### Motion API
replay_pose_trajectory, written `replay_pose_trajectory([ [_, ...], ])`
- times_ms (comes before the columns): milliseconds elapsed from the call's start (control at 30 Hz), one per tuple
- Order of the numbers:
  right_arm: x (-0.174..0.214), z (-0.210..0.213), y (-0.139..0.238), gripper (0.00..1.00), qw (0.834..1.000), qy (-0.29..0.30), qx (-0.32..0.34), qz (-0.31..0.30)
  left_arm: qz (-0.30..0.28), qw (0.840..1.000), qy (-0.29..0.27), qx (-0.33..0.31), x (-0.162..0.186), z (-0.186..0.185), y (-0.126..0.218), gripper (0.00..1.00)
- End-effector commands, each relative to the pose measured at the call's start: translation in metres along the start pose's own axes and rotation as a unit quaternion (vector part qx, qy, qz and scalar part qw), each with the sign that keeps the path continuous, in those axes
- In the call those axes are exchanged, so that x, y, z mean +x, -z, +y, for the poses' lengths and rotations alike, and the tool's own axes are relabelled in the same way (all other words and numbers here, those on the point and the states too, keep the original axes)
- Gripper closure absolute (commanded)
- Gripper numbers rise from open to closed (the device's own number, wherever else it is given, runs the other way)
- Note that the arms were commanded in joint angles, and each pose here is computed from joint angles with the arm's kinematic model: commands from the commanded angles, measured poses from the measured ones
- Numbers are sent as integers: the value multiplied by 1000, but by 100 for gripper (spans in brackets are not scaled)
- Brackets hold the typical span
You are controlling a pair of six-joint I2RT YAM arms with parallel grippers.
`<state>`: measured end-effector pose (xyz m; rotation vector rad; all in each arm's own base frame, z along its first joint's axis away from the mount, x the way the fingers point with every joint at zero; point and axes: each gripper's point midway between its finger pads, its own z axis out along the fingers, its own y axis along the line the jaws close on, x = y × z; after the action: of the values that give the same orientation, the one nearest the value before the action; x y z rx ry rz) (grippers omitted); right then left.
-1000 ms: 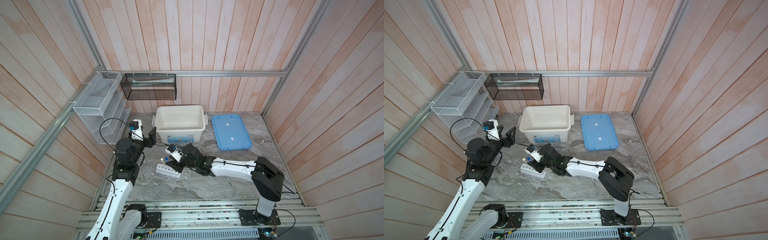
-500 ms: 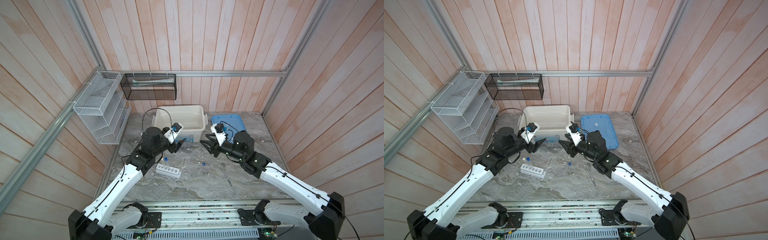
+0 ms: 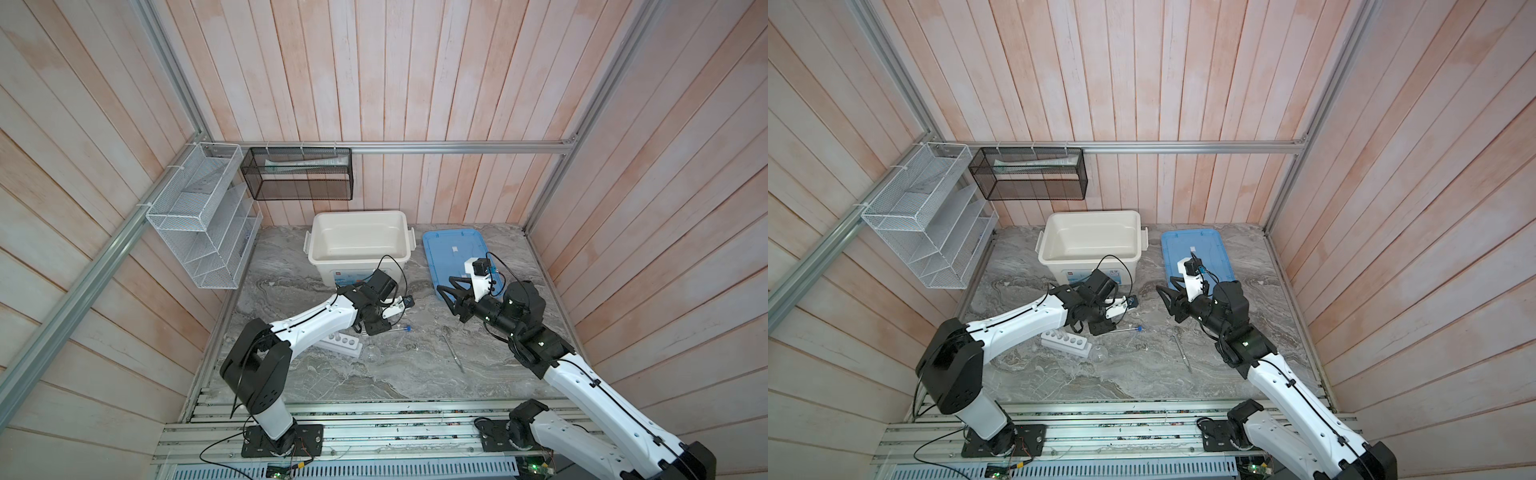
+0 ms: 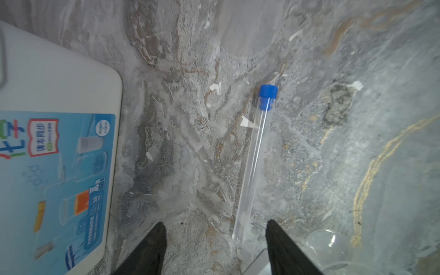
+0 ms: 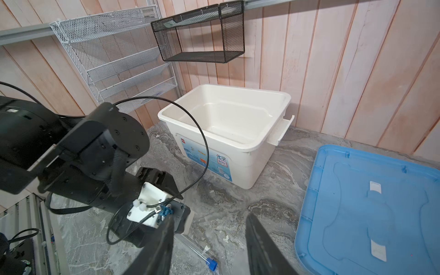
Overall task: Organize the chemistry lab equipment
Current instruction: 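Reach the left gripper over the loose blue-capped tube while the right arm draws back, then lower the left gripper and close it around the blue-capped glass tube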
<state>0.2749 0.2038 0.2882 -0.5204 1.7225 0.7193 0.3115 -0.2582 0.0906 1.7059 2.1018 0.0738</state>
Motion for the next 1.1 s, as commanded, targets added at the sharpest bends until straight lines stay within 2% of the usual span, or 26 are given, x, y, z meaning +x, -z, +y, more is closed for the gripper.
replay_pose_trajectory([
  [0,0,-1,5,50,1000,-6,-7,-10,14,1000,-16,-5,-6,7,-1,33],
  [233,6,-6,6,50,1000,-12,-7,-11,26,998,-24,52,-9,-9,-24,36],
  [600,15,-12,2,50,1000,-11,0,-2,8,996,-41,74,-4,-29,-39,37],
  [1067,18,-16,1,50,1000,-16,3,-2,19,994,-42,102,0,-41,-52,39],
])
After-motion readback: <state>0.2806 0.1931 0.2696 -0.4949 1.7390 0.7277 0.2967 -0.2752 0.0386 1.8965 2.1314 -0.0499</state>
